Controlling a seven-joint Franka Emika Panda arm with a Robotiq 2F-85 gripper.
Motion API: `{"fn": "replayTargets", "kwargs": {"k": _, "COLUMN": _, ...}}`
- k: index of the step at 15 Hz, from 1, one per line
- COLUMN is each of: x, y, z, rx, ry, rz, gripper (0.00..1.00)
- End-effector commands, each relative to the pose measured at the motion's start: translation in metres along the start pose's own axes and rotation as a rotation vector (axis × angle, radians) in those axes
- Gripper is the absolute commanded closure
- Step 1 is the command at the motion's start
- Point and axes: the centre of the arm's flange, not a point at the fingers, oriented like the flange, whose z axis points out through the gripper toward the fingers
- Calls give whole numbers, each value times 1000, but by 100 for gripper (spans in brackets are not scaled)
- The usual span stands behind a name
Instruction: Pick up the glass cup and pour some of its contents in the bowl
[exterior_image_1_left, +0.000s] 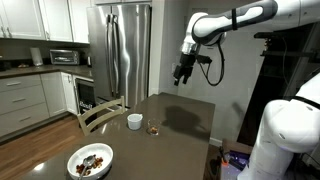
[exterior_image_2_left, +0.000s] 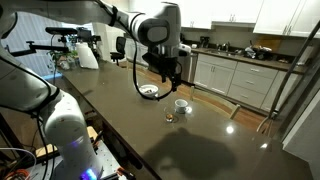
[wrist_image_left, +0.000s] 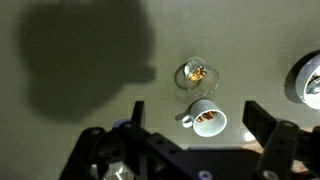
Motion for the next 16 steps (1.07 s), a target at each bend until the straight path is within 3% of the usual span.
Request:
{"fn": "replayTargets", "kwargs": {"k": 1, "x": 46, "y": -6, "z": 17, "rx": -2, "ry": -27, "rz": 137, "gripper": 0}}
{"fn": "replayTargets", "kwargs": {"k": 8, "x": 92, "y": -2, "z": 69, "rx": 9, "ry": -140, "rz": 451, "gripper": 0}}
{"fn": "replayTargets", "kwargs": {"k": 16, "x": 103, "y": 56, "z": 111, "rx": 249, "ry": -356, "rz": 728, "gripper": 0}}
